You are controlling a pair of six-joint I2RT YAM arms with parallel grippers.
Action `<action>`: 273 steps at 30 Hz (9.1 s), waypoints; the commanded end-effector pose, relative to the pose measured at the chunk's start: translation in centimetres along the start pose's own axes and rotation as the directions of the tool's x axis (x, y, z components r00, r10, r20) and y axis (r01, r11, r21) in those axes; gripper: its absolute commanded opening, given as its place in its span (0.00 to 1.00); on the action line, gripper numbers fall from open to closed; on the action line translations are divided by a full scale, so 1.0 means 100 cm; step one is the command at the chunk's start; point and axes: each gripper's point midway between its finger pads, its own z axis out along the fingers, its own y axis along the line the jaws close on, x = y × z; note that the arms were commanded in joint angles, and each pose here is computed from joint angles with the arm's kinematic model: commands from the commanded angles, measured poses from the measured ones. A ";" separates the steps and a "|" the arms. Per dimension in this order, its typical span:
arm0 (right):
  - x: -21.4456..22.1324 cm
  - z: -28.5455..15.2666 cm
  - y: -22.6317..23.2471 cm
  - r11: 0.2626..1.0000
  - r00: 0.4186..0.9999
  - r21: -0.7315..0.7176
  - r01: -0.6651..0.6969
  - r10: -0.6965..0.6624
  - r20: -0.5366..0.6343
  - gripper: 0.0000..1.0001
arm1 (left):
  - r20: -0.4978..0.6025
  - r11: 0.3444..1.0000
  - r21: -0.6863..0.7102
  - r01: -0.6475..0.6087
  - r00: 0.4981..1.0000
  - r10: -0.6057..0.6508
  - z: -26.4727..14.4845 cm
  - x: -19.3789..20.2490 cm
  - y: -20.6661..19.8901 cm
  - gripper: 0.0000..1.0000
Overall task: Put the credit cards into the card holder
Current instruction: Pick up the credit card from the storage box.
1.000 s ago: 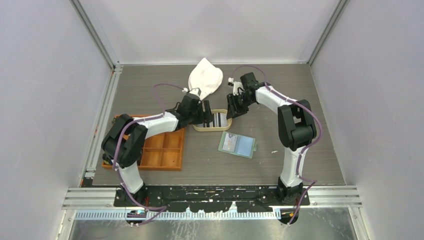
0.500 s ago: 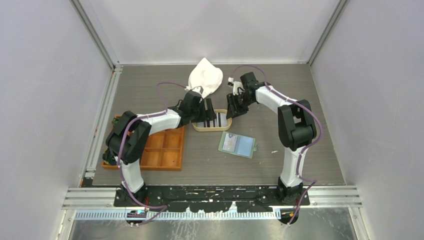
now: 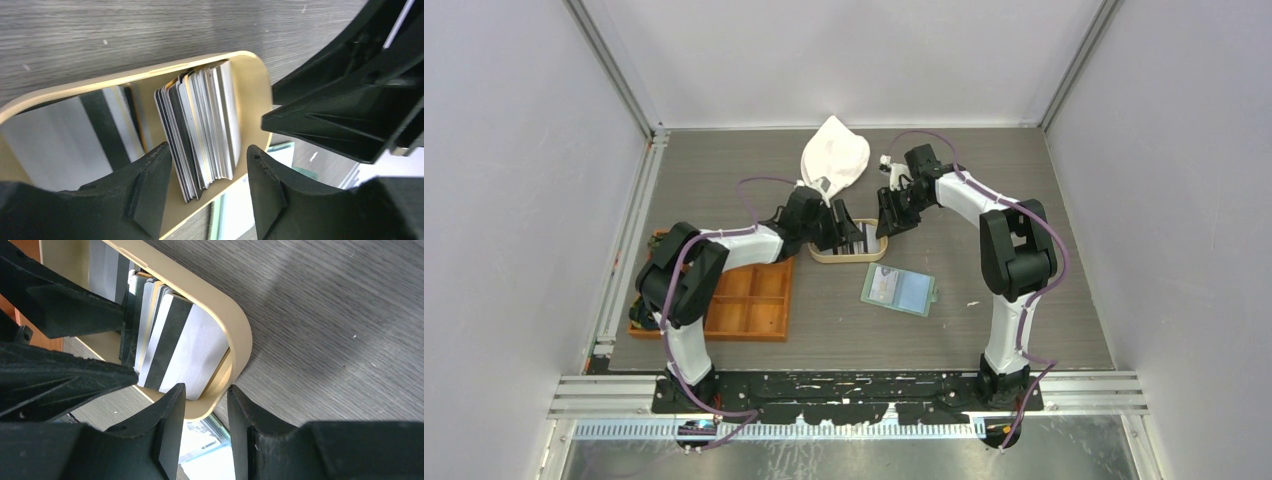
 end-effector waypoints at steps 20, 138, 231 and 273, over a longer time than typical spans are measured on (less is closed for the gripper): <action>-0.021 -0.013 0.010 0.999 0.998 -0.041 0.028 -0.026 0.055 0.43 | -0.026 0.979 0.193 0.060 0.998 -0.056 0.016 -0.002 -0.036 0.57; -0.081 -0.031 0.095 0.898 0.871 -0.252 0.360 -0.227 0.436 0.74 | 0.346 0.859 0.377 -0.345 0.913 0.215 -0.069 -0.032 -0.009 0.00; -0.069 0.013 0.073 0.896 0.952 -0.417 0.156 -0.025 0.304 0.27 | 0.250 0.793 0.568 -0.221 0.964 0.089 -0.059 -0.038 -0.016 0.00; -0.069 0.017 0.088 0.870 0.959 -0.480 0.109 0.036 0.283 0.01 | 0.238 0.779 0.589 -0.217 0.967 0.090 -0.062 -0.033 -0.019 0.32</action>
